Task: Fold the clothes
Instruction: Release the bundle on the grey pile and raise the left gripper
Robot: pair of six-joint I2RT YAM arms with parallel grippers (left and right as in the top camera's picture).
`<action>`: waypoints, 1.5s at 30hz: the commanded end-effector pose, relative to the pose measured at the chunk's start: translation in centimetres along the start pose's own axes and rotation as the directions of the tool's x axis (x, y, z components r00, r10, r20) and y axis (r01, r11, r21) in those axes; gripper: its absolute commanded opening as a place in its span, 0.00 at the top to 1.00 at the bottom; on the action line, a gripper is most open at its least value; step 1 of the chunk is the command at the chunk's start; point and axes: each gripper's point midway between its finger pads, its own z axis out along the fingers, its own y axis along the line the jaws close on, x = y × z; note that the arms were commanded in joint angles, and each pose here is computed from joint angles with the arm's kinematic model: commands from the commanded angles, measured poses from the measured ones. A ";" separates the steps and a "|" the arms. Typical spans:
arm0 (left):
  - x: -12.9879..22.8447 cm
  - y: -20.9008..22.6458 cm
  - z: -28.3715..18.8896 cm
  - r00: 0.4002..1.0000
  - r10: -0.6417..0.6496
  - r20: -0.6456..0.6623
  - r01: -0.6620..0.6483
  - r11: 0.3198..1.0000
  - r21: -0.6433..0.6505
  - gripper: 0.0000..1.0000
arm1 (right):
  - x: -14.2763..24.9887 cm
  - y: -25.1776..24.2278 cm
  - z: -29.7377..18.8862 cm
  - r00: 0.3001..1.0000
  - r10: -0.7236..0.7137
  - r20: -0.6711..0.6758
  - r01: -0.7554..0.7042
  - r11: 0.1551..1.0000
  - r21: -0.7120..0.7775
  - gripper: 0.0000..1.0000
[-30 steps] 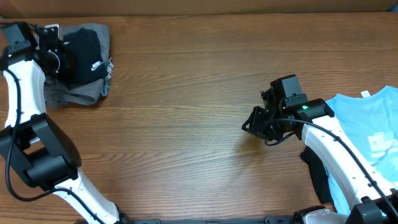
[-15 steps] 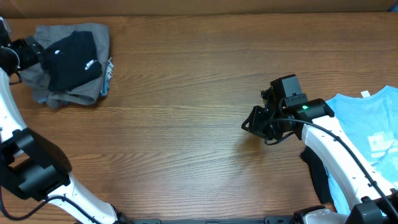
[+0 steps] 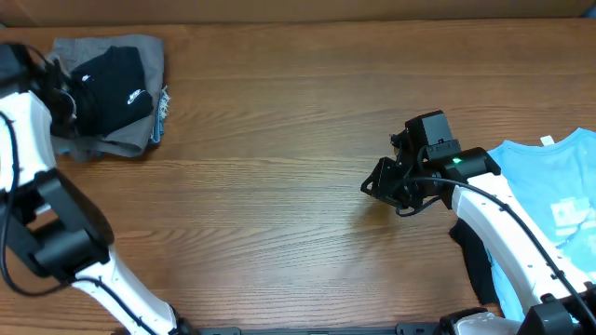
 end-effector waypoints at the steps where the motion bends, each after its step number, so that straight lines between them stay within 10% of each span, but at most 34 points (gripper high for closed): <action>1: 2.5 1.5 2.8 0.993 -0.057 -0.101 0.054 0.998 -0.026 0.96 | 0.2 0.0 -0.3 1.000 0.003 -0.002 -0.003 1.000 -0.004 0.72; 7: -0.4 -1.0 -1.7 1.000 -0.022 0.015 0.022 0.998 0.053 0.87 | 0.2 0.0 -0.3 1.000 0.004 -0.004 -0.004 1.000 -0.003 0.73; 12: -3.7 -6.2 -13.3 0.962 0.091 0.258 -0.134 0.979 0.154 0.57 | 0.1 0.1 -0.3 1.000 -0.003 0.001 0.003 1.000 -0.005 0.73; 14: -2.8 -8.7 -17.4 0.937 0.163 0.308 -0.227 0.956 0.184 0.33 | -0.4 0.5 -0.4 1.000 -0.016 0.025 0.016 1.000 -0.020 0.73; 21: 5.6 -16.2 -26.8 0.833 0.418 0.363 -0.501 0.848 0.172 0.00 | -3.5 2.6 -4.2 0.969 -0.100 0.225 0.108 0.994 -0.024 0.72; 29: 16.5 -19.9 -33.4 0.735 0.579 0.352 -0.623 0.782 0.013 0.00 | -4.0 7.3 -17.7 0.753 -0.291 0.590 0.341 0.940 0.029 0.61; 31: 18.4 -19.9 -34.7 0.752 0.550 0.362 -0.592 0.806 0.004 0.00 | -3.1 8.1 -21.0 0.684 -0.304 0.663 0.379 0.925 0.034 0.42; 33: 19.9 -19.7 -35.7 0.767 0.522 0.373 -0.565 0.825 0.007 0.00 | -2.0 8.6 -23.4 0.626 -0.298 0.720 0.403 0.915 0.028 0.00; 45: 21.6 -19.9 -36.4 0.763 0.528 0.372 -0.580 0.814 0.033 0.00 | 1.5 8.5 -27.3 0.539 -0.282 0.793 0.449 0.893 0.013 0.00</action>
